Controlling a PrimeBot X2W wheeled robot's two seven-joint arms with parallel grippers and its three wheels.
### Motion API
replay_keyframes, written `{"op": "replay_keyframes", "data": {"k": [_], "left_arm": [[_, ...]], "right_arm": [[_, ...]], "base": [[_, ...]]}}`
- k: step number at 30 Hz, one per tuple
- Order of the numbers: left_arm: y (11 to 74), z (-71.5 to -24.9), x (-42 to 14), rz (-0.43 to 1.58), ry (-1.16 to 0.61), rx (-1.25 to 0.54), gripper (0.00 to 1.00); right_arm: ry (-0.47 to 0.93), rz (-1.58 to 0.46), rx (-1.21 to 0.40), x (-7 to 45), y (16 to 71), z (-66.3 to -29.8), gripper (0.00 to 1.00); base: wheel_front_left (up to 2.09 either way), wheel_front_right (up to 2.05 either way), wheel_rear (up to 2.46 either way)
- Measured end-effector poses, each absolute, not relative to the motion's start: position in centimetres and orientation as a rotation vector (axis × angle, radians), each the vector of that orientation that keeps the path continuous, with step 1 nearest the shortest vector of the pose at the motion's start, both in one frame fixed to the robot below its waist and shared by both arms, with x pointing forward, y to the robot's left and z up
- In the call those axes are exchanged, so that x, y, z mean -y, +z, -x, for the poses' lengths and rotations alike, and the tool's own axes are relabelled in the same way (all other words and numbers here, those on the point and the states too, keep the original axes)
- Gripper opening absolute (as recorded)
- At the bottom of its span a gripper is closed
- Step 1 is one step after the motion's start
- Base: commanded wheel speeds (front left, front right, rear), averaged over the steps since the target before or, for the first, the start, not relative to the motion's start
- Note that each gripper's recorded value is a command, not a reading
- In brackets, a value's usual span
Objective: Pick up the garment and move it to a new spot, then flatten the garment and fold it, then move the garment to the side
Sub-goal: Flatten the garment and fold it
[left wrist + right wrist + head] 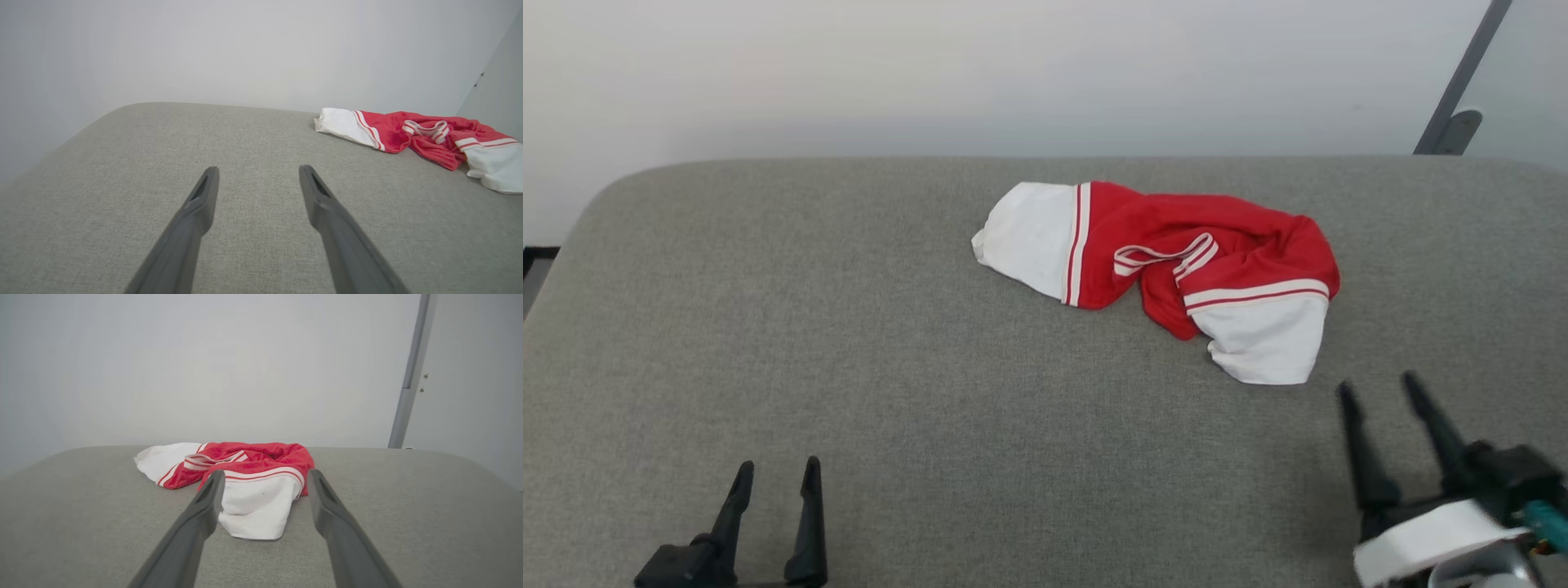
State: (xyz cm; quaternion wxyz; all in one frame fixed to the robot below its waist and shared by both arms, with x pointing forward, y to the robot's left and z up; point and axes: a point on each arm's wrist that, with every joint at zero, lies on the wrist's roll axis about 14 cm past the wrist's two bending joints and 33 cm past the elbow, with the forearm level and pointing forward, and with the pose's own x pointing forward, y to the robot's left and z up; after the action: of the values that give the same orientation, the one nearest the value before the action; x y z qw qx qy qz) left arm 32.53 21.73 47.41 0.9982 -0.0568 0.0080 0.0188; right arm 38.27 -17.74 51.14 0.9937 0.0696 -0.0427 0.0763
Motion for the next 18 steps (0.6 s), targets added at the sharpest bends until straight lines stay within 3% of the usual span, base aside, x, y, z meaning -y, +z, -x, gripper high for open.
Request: {"op": "replay_keyframes", "data": {"k": [4,7,18], "left_arm": [[46.9,-32.9,-21.3,0.13,0.038,-0.031,1.0],[46.5,-34.0,-20.6,0.148,0.034,-0.041,1.0],[44.2,-36.0,-19.8,0.242,0.045,-0.107,1.0]], "right_arm": [[0.271,-0.032,-0.09,16.3,47.0,-38.3,1.0],[0.374,0.143,-0.246,16.9,45.5,-40.5,1.0],[0.661,0.514,-0.547,15.6,42.9,-44.5,1.0]], "base": [[0.0,0.0,0.0],[0.0,0.0,0.0],[0.0,0.0,0.0]]}}
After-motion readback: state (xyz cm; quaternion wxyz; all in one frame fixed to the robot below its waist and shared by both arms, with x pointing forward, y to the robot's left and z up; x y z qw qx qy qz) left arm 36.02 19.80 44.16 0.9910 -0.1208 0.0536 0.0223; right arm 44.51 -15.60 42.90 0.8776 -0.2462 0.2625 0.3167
